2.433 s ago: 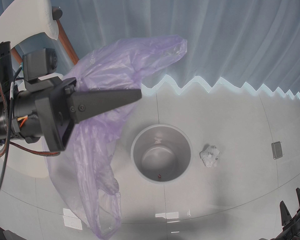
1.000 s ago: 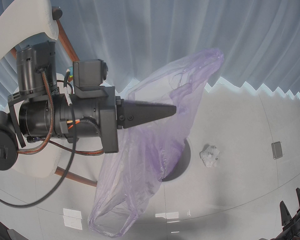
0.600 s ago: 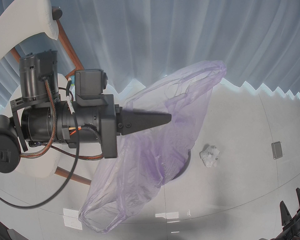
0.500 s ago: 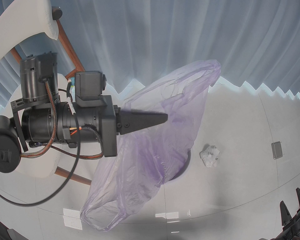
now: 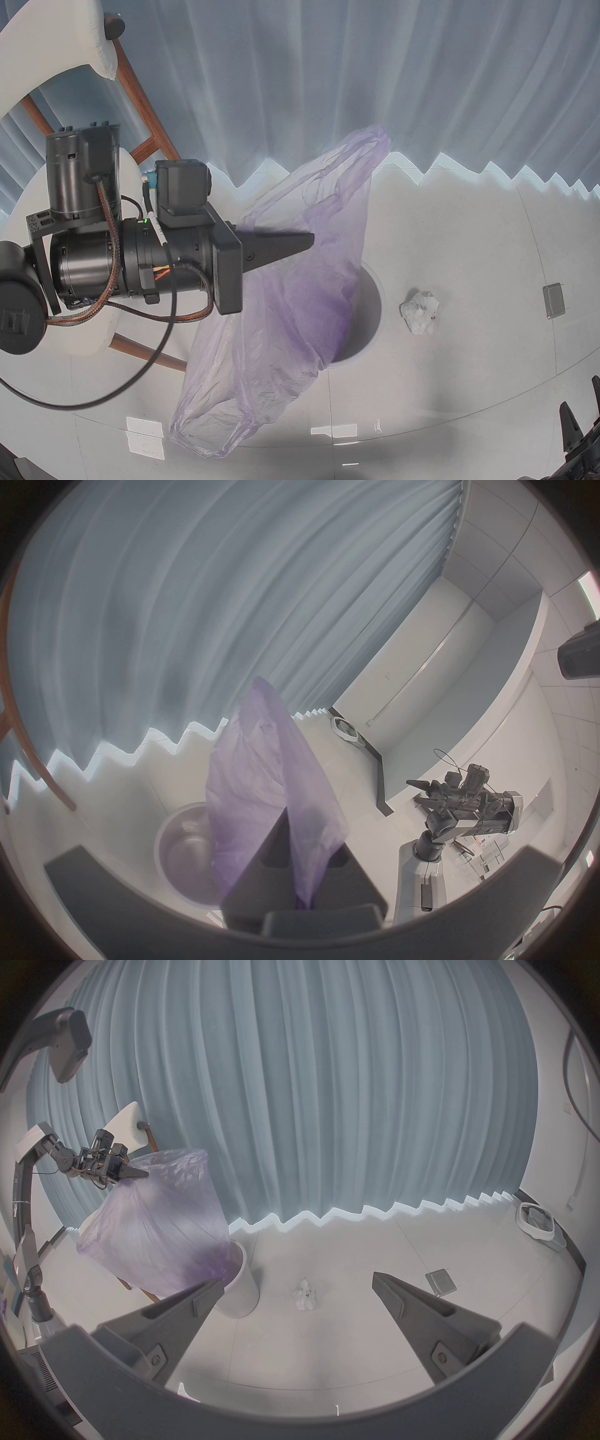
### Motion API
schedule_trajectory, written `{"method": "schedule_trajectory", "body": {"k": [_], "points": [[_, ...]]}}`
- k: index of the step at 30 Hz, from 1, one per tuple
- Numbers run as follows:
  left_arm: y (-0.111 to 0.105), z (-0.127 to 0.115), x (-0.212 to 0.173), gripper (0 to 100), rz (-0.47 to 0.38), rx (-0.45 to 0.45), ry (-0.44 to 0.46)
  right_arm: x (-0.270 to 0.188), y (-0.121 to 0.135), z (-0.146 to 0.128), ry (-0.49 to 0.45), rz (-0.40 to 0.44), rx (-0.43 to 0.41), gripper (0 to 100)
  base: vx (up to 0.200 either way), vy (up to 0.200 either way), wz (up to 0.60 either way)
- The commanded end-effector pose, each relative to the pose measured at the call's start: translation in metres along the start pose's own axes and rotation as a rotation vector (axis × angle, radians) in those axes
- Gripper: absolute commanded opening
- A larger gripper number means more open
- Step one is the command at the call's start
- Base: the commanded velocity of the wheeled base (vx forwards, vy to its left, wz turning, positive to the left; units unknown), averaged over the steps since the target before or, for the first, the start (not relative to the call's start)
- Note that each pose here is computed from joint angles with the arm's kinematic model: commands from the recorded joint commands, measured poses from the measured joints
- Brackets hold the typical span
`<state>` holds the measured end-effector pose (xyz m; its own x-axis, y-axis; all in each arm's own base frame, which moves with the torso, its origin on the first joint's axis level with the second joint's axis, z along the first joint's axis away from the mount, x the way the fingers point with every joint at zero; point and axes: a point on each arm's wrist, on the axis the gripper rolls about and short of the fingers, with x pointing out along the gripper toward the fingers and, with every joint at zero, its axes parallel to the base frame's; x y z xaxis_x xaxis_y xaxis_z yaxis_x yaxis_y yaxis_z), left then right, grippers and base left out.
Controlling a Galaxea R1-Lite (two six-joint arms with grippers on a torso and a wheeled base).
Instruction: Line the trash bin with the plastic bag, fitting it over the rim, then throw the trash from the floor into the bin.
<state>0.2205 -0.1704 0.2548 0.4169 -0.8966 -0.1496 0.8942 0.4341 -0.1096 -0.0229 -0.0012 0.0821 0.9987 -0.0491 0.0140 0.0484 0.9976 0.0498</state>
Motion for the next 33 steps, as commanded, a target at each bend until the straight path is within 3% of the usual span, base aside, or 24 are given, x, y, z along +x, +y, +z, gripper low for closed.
{"method": "schedule_trajectory", "body": {"k": [1, 10, 19, 25, 33], "points": [[0.002, -0.002, 0.002, 0, 0.005, -0.008, 0.008, 0.000, 0.000, -0.004, -0.003, 0.000, 0.000, 100, 0.000, 0.000, 0.00], [0.017, -0.002, 0.002, 0, 0.068, -0.005, -0.012, 0.000, 0.000, -0.004, -0.003, 0.000, 0.000, 100, 0.000, 0.000, 0.00], [0.015, -0.004, 0.004, 0, 0.056, -0.001, -0.013, 0.000, 0.000, -0.004, -0.003, 0.000, 0.002, 100, 0.200, 0.000, 0.00], [0.006, -0.008, 0.007, 0, 0.040, 0.000, 0.001, 0.000, 0.000, -0.004, -0.003, 0.000, 0.000, 100, 0.200, 0.000, 0.00], [-0.019, -0.038, 0.009, 0, 0.087, -0.020, 0.083, 0.000, 0.000, -0.004, -0.003, 0.000, 0.000, 100, 0.000, 0.000, 0.00]]}}
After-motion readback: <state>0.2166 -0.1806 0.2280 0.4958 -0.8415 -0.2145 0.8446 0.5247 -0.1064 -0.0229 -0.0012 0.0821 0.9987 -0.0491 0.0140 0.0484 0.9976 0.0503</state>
